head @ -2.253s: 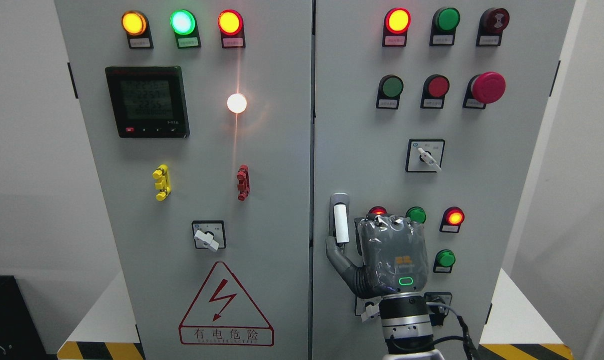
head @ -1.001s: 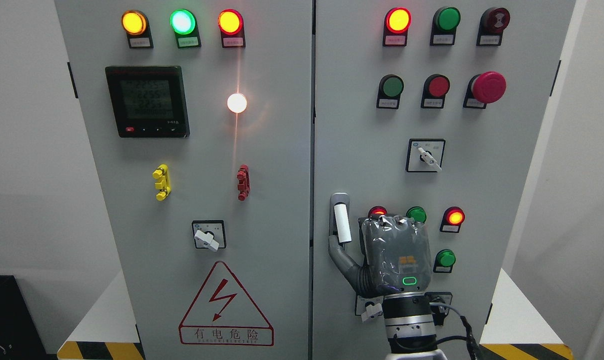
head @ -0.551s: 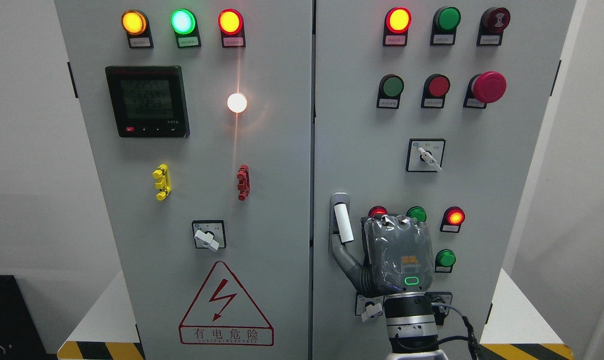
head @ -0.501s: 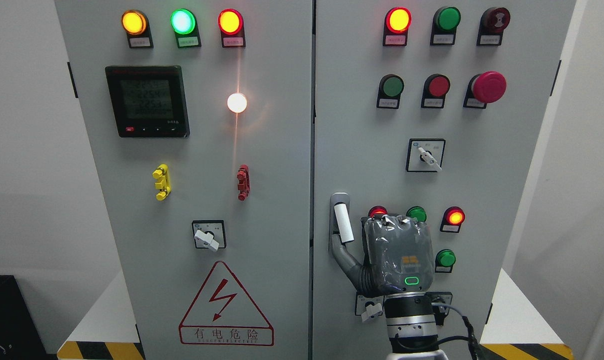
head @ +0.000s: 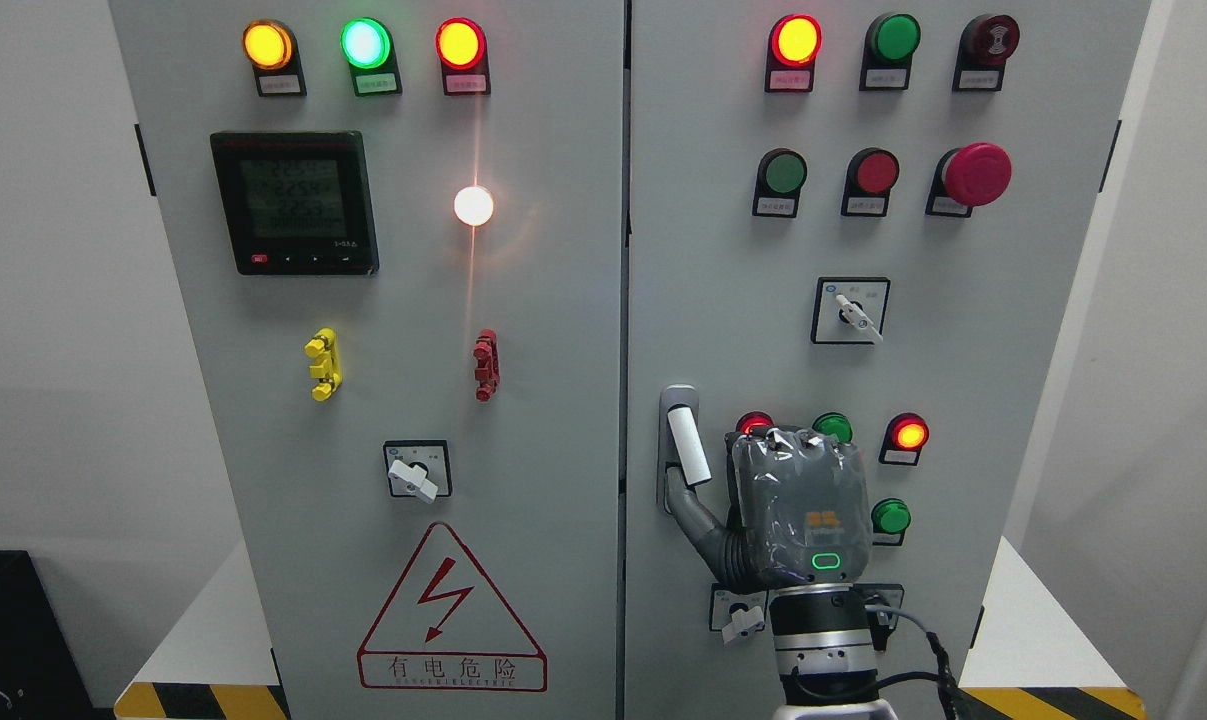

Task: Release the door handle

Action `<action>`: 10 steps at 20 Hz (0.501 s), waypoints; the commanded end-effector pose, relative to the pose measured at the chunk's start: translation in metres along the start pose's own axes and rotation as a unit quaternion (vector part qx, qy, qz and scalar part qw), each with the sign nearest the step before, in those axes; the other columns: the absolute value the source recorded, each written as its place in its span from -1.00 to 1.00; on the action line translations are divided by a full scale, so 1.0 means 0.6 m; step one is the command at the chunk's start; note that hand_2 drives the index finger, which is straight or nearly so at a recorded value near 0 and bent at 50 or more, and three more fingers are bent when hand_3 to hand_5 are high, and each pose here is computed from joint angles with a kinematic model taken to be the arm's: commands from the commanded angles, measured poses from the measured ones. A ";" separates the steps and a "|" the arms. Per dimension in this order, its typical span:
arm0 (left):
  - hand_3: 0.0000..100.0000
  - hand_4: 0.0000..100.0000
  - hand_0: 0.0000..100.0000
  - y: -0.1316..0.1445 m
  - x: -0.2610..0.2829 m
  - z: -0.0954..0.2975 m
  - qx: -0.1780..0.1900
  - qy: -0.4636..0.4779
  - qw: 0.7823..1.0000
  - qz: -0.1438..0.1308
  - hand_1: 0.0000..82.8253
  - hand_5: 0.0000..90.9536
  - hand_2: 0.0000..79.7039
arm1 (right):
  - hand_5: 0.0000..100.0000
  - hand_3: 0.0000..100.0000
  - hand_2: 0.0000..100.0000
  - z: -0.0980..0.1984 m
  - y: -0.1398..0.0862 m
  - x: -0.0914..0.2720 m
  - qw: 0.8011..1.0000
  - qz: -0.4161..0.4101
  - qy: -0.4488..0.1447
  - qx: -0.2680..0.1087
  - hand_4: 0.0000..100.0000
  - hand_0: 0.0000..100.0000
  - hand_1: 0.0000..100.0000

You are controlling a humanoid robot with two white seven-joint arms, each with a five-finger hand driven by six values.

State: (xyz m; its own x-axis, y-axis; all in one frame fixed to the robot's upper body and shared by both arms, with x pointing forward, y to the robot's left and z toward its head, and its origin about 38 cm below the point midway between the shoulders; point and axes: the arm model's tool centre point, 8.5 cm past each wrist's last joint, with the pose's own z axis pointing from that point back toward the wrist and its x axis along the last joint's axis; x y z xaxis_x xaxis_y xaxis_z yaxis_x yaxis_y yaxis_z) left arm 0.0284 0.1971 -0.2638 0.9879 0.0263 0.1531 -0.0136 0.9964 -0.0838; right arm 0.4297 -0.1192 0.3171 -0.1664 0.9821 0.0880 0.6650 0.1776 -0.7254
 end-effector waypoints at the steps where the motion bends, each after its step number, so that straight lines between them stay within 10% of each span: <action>1: -1.00 -1.00 -0.76 0.000 -0.010 0.001 0.000 0.004 1.000 0.001 0.34 -1.00 -1.00 | 1.00 1.00 0.90 -0.001 -0.002 -0.001 1.000 0.000 0.001 -0.002 1.00 -0.14 -0.15; 10: -1.00 -1.00 -0.76 0.000 -0.010 0.001 0.000 0.004 1.000 0.001 0.34 -1.00 -1.00 | 1.00 1.00 0.90 0.000 -0.005 -0.002 1.000 0.000 0.002 -0.005 1.00 -0.14 -0.14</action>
State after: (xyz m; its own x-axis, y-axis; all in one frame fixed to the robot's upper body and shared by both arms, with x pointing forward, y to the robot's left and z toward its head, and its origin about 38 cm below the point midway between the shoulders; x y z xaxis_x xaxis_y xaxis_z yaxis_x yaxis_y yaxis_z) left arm 0.0284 0.1971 -0.2638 0.9879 0.0263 0.1531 -0.0136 0.9964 -0.0839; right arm 0.4287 -0.1201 0.3182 -0.1641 0.9823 0.0905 0.6687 0.1782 -0.7219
